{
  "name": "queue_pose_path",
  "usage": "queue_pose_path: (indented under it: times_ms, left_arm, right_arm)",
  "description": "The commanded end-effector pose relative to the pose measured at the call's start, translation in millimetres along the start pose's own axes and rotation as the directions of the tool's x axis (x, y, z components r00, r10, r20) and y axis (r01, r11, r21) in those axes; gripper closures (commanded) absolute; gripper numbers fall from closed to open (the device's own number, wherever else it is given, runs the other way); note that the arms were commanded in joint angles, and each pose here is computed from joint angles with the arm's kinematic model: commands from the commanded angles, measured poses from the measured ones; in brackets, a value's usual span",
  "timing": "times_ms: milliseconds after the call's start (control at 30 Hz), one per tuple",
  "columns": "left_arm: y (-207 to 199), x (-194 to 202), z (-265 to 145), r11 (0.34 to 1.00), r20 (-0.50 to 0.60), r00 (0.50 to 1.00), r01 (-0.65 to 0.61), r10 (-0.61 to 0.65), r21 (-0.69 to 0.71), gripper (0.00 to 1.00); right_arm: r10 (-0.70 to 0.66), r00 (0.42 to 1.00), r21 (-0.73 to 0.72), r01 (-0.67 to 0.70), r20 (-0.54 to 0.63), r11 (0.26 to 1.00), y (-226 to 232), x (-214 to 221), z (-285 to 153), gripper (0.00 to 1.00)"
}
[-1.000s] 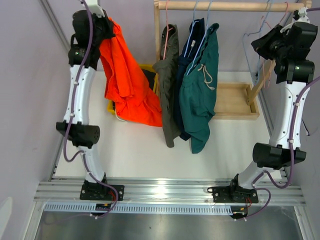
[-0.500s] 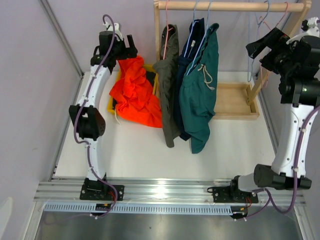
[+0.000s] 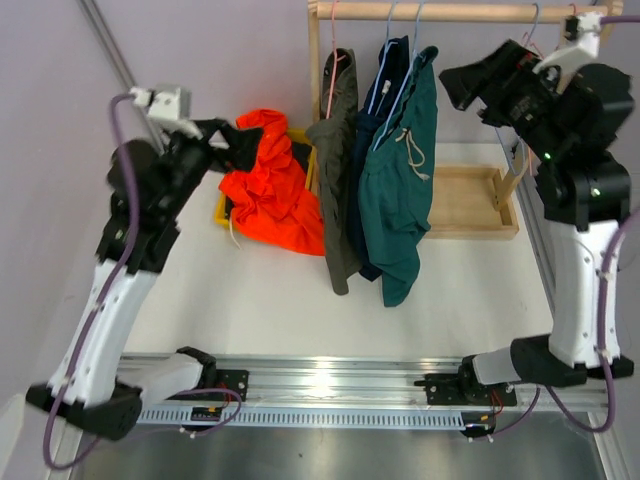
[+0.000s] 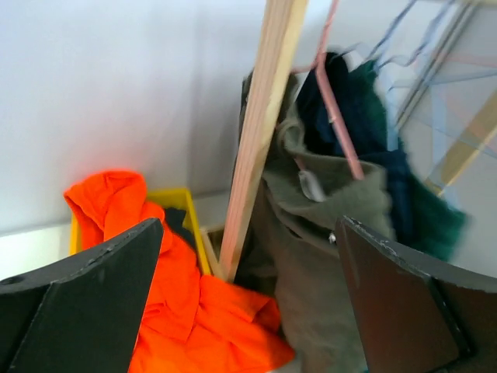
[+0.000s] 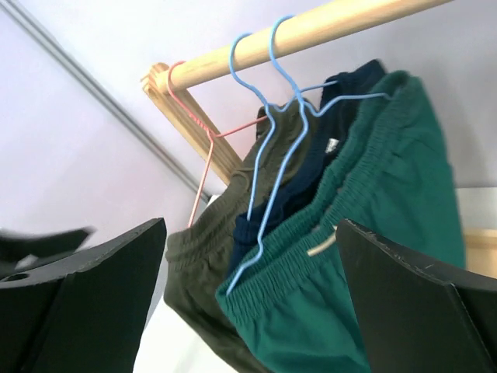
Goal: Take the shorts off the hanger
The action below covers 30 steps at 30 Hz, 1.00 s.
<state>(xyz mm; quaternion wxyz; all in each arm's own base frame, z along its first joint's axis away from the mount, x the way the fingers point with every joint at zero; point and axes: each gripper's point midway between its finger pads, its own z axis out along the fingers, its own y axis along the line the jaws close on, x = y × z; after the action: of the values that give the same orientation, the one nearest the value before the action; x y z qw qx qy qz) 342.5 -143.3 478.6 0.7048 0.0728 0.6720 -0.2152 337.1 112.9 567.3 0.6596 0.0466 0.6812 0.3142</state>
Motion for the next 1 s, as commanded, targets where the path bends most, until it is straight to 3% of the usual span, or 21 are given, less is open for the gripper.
queue_pose_path:
  times_ms: [0, 33, 100, 267, 567, 967]
  left_arm:
    - [0, 21, -19, 1.000, -0.018, 1.000, 0.018, -0.018, -0.012, 0.01]
    - [-4, 43, -24, 1.000, -0.059, 0.998, 0.019, -0.019, -0.002, 0.01]
    - [-10, 34, -47, 1.000, -0.021, 1.000, 0.017, -0.016, 0.018, 0.01]
    - [-16, 67, -82, 0.997, -0.055, 0.997, 0.055, -0.052, 0.061, 0.01]
    - [-21, 96, -93, 0.994, -0.108, 0.993, 0.065, -0.055, 0.089, 0.01]
    - [-19, 109, -91, 0.995, -0.130, 0.991, 0.055, -0.044, 0.083, 0.01]
  right_arm:
    - [0.007, 1.000, 0.013, -0.006, -0.025, 1.000, -9, 11, 43, 0.02]
    - [0.013, 0.999, 0.027, -0.012, -0.052, 1.000, -16, 21, 60, 0.02]
    - [0.013, 0.999, 0.028, -0.011, -0.050, 1.000, -16, 23, 72, 0.02]
    - [0.031, 0.997, 0.068, -0.026, -0.077, 0.997, -34, 41, 109, 0.02]
    - [0.046, 0.994, 0.060, -0.040, -0.098, 0.997, -24, 65, 135, 0.05]
    - [0.068, 0.985, 0.047, -0.061, -0.159, 0.997, -15, 95, 154, 0.66]
